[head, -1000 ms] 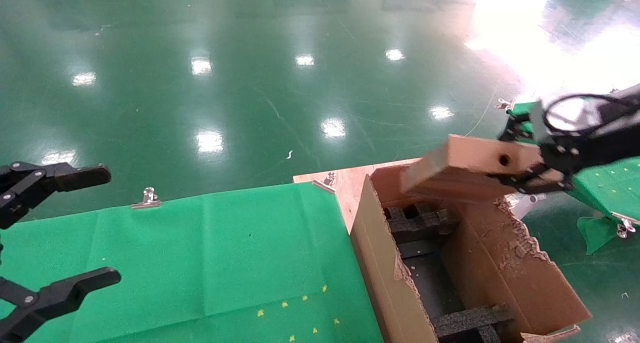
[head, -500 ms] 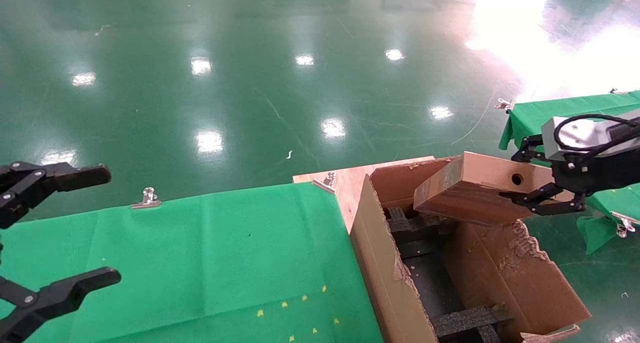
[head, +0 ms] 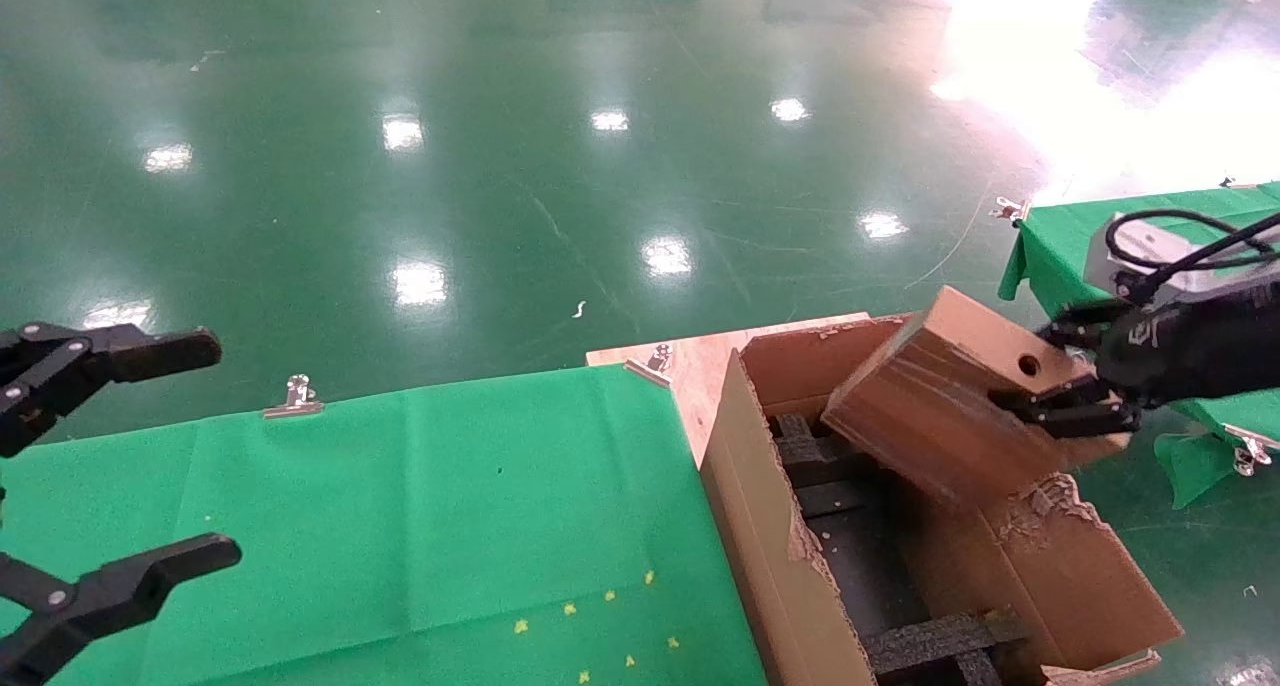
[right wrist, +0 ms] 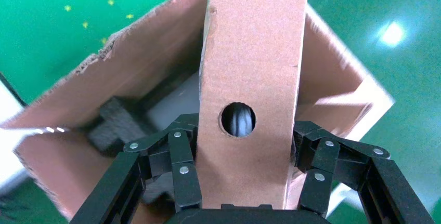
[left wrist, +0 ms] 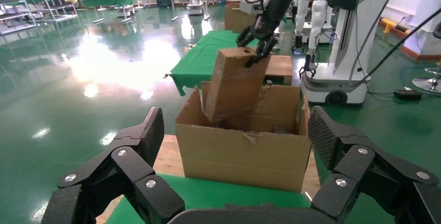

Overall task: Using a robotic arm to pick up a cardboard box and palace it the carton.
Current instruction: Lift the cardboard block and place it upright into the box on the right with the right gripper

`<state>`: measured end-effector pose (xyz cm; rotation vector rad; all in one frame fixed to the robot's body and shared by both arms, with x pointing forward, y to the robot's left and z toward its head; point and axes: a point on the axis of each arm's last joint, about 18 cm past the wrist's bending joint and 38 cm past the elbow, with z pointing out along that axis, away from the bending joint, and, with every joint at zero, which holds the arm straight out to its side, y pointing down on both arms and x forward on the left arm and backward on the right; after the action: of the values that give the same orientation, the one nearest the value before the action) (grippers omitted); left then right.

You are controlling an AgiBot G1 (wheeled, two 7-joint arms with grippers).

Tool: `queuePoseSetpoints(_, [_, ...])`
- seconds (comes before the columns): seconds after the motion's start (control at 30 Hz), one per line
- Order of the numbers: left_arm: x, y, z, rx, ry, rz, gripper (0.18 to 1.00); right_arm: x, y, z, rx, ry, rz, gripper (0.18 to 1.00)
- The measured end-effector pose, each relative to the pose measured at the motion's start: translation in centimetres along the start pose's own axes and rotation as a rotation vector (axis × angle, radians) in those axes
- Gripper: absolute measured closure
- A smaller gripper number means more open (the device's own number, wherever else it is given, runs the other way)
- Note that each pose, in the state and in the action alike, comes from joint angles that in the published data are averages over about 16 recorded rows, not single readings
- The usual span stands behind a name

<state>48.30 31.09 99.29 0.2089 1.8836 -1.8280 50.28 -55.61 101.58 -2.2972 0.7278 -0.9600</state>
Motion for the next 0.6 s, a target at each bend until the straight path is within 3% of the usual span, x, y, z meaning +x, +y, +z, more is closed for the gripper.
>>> queuePoseSetpoints(0.33, [0.0,0.0,0.0,0.000,0.000,0.000,0.183,0.2,3.7,0.8,-0.011,0.052,0.405,0.869])
queuePoseSetpoints(0.6, [0.0,0.0,0.0,0.000,0.000,0.000,0.183,0.2,4.6,0.9,0.008,0.069,0.536,0.870])
